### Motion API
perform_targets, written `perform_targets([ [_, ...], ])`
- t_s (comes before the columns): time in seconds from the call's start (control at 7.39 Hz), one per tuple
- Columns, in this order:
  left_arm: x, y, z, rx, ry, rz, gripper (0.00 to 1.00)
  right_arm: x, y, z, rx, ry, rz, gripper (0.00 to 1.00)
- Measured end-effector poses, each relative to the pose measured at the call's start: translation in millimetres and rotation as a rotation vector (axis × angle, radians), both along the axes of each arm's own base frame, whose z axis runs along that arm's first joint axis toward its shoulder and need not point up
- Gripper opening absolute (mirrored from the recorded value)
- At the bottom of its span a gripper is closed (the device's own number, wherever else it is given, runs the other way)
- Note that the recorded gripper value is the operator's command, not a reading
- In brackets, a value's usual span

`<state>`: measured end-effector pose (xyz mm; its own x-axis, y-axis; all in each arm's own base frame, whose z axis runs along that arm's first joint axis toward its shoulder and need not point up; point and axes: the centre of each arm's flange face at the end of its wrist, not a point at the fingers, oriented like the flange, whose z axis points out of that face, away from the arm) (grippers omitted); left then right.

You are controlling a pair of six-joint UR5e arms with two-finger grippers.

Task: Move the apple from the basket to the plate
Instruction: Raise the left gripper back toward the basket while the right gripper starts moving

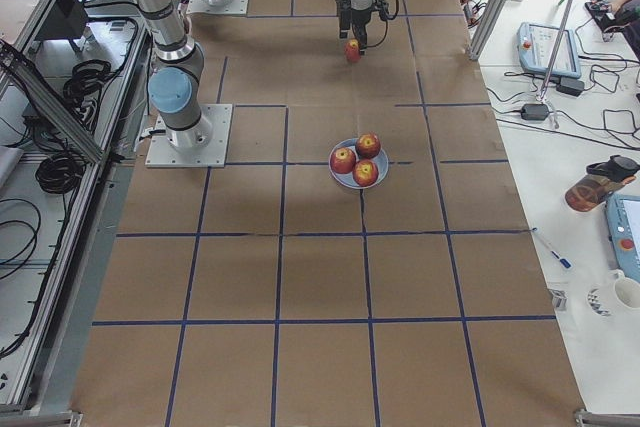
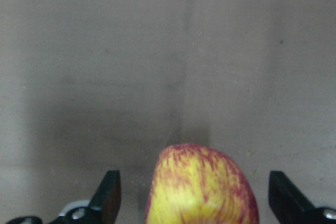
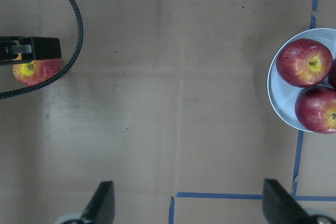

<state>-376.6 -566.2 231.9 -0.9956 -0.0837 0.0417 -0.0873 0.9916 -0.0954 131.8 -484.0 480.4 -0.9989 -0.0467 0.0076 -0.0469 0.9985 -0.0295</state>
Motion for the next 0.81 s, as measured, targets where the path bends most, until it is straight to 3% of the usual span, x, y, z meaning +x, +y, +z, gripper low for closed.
perform_targets([
  [0.41,47,6,119,-0.014,-0.014,-0.071,0.99,0,0,0,0.001,0.000,-0.001,1.00],
  [0.81,125,45,243,0.027,-0.042,-0.157,0.99,0,0,0,0.000,0.000,0.000,1.00],
])
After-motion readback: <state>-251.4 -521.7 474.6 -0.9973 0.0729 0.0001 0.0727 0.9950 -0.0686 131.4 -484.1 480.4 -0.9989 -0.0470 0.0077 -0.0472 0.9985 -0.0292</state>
